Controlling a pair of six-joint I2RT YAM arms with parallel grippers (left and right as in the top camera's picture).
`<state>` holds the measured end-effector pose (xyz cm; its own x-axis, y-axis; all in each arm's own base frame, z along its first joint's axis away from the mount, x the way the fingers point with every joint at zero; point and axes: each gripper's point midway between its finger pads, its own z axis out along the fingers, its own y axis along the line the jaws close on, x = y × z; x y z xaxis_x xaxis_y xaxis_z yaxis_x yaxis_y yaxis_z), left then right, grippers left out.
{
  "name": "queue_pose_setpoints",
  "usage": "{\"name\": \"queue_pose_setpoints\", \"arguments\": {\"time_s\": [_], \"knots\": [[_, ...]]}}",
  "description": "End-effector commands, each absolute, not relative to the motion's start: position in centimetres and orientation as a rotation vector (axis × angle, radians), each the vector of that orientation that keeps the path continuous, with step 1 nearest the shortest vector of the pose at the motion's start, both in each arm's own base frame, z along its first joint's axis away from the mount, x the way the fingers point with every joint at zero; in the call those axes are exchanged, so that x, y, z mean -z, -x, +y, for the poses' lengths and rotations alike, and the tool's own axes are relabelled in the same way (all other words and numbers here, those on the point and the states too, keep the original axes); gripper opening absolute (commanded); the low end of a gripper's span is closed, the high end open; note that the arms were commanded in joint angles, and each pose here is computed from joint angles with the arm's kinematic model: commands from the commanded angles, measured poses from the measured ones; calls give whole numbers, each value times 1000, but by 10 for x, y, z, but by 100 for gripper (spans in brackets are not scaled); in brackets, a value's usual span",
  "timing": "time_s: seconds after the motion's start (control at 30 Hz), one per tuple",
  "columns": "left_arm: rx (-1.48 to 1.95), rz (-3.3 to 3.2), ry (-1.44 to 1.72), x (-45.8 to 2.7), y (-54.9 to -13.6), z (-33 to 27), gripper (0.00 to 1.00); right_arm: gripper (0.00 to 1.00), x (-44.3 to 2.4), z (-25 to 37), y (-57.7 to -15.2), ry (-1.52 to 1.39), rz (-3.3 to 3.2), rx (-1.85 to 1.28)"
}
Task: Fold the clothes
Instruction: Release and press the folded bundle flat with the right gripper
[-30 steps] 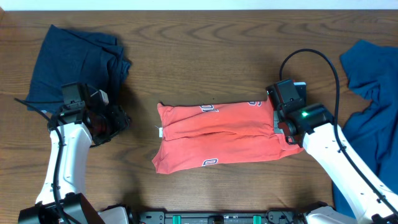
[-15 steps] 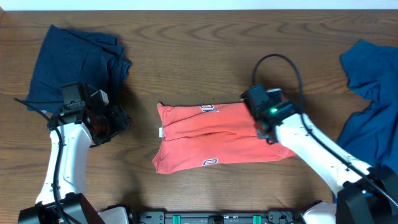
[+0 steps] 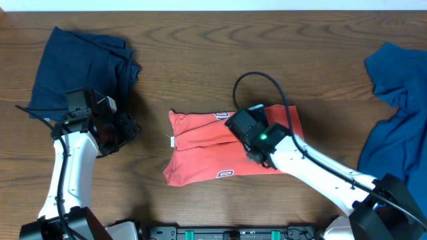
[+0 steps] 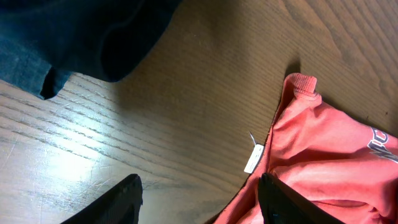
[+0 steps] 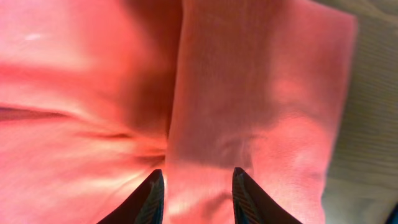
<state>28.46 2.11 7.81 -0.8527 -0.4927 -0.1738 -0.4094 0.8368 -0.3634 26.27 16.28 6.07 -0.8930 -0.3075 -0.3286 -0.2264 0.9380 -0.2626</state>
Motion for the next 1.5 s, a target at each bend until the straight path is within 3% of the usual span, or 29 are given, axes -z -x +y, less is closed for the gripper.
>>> {"name": "queue_pose_setpoints", "arguments": {"time_s": [0.0,0.13,0.3,0.5,0.73,0.9,0.93,0.97,1.1,1.47], "knots": [[462,2735,646,-88,-291,21,61,33,-67,173,-261,393,2704,295],[462,2739,648,-88,-290,21,61,49,-78,157,-265,293,2688,329],[463,2743,650,-88,-289,21,61,56,-80,127,-263,220,2751,379],[462,2738,648,-88,-291,21,61,70,-62,130,-224,460,2952,276],[461,2736,646,-88,-291,21,61,73,-42,138,-209,537,2904,332],[462,2738,648,-88,-291,21,61,56,-35,120,-203,461,2897,438],[462,2738,648,-88,-291,21,61,49,-34,120,-203,454,2895,437],[462,2738,648,-88,-291,21,61,35,-34,121,-204,449,2893,433],[462,2738,648,-88,-291,21,61,1,-35,133,-206,464,2880,376],[462,2738,648,-88,-291,21,61,1,-55,176,-200,540,2907,171]]}}
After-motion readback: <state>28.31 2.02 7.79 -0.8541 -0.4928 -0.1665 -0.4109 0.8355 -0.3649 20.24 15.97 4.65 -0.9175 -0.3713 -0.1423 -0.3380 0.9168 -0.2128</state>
